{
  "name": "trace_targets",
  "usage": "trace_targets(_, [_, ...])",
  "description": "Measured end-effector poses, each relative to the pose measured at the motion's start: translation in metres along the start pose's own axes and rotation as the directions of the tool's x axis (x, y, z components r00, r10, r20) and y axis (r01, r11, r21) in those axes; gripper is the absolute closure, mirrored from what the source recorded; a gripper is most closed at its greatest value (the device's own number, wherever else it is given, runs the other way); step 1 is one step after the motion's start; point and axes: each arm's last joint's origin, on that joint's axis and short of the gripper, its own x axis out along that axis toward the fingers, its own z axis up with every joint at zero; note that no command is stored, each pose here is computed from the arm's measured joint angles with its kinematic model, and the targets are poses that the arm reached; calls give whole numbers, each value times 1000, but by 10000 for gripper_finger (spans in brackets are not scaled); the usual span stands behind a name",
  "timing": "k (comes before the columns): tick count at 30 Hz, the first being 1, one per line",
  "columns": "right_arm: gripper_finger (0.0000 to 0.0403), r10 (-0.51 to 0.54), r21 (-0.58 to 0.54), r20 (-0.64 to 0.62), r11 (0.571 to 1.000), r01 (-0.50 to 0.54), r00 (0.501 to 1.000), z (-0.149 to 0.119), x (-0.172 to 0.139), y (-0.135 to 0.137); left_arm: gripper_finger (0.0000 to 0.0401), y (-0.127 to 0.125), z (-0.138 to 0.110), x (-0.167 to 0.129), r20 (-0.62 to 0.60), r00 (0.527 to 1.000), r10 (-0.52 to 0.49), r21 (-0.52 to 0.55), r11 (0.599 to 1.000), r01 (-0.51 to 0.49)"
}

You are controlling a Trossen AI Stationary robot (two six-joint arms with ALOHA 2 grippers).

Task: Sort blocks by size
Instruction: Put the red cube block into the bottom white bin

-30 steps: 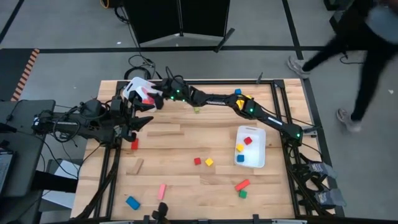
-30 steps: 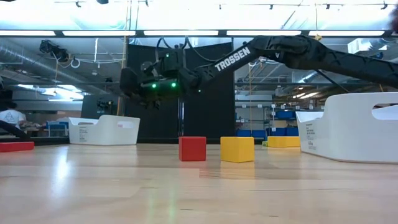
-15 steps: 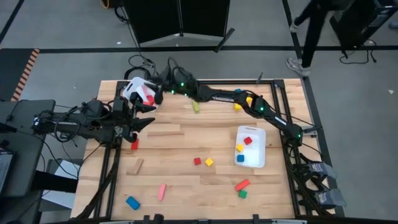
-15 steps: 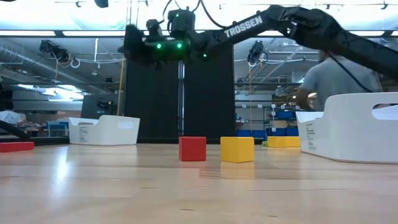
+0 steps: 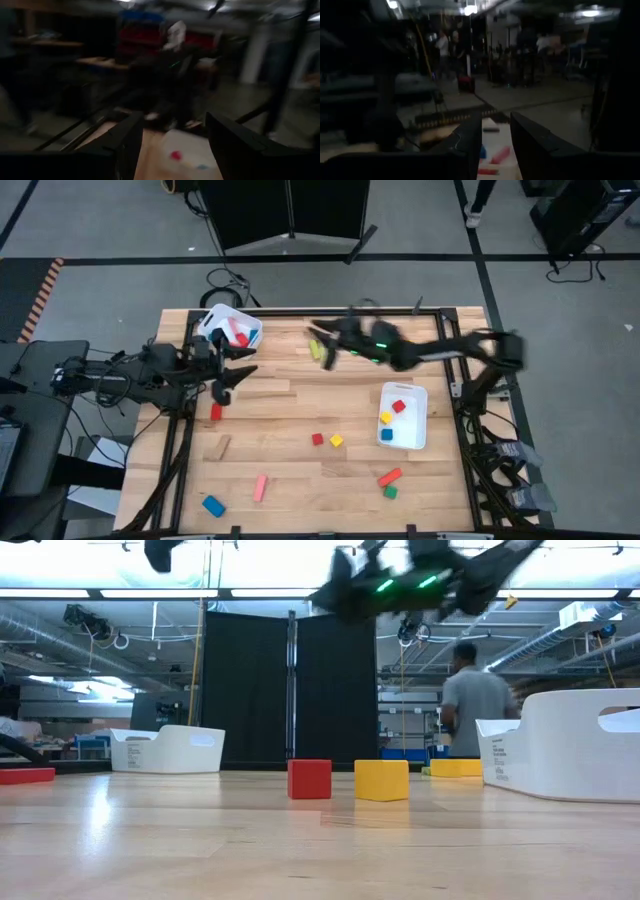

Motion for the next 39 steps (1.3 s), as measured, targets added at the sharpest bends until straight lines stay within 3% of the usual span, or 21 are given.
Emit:
trace_targets(5, [290,-38,-36,-33,999,37,999,8,-72,10,178,1,-20,14,-138,985,108,11,994,-107])
trace_targets(9, [290,-80,-40,35,996,82,996,22,-117,17,178,-2,-50,35,-316,939,136,26,991,-134])
trace_targets(15, [290,-138,-46,64,989,141,988,23,-159,22,167,-20,-106,69,-520,850,79,61,997,-56])
trace_targets(25, [290,-136,-66,36,988,138,990,19,-174,27,86,-68,-186,99,-571,817,-84,12,994,110])
trace_targets(31, [290,-136,-67,39,988,138,990,20,-174,27,47,-78,-223,105,-569,819,-80,-4,995,95])
trace_targets(39, [290,-135,-74,34,988,137,990,19,-174,27,43,-92,-261,122,-622,782,-40,48,995,88])
